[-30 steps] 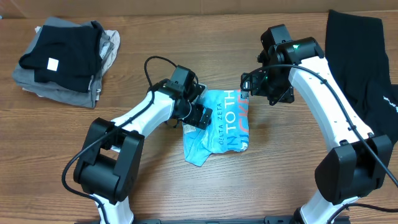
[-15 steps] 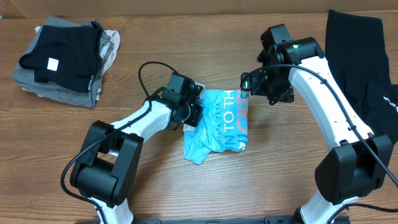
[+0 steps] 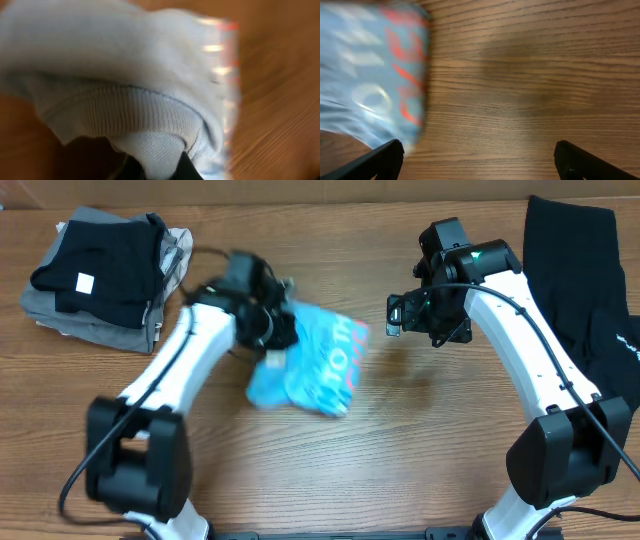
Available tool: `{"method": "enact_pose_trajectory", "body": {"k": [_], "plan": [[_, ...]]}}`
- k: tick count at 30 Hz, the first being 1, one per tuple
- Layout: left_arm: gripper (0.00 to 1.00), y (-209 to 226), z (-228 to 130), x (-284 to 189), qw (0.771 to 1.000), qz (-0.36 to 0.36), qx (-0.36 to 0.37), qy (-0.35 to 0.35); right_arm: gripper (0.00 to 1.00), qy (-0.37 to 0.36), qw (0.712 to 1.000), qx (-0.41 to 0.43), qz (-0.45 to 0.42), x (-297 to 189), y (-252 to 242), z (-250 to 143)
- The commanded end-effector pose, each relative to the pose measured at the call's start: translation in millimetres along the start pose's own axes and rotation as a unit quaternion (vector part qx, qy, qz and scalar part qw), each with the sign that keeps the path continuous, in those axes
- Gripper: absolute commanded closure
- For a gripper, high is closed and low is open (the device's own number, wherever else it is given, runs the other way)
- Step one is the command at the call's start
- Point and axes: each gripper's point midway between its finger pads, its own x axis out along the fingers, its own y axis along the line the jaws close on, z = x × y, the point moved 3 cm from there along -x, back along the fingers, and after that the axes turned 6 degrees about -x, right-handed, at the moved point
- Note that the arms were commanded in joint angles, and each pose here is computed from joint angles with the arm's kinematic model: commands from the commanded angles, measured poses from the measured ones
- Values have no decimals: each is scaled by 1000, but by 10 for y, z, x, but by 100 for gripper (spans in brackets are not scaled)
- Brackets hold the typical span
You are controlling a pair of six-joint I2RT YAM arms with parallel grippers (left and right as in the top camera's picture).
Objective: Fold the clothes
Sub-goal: 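Carry the folded T-shirt with the left gripper onto the clothes stack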
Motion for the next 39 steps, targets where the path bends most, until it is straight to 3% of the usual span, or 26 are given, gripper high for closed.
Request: {"method": "enact_pose_trajectory", "body": {"k": [1, 7, 13, 19, 24, 30, 39], "plan": [[96, -273, 330, -606, 996, -29, 22, -85, 0, -29, 1000, -4, 0, -151, 7, 62], [96, -364, 603, -1082, 987, -32, 19, -155, 0, -33, 999, -4, -4, -152, -6, 79], [96, -71, 989, -1707, 967, -23, -47, -249, 0, -33, 999, -4, -6, -152, -11, 79], [96, 649, 1277, -2381, 918, -12, -161, -363, 0, -33, 999, -4, -7, -152, -12, 77], [96, 1324, 1376, -2878, 860, -5, -243, -449, 0, -31, 999, -4, -7, -151, -13, 69], [96, 1870, 1575, -2977, 810, -30, -304, -500, 0, -28, 1000, -3, -7, -150, -15, 56], [96, 2599, 1870, -2565, 781, -51, -330, -528, 0, -21, 1000, -3, -9, -149, -22, 26]]}}
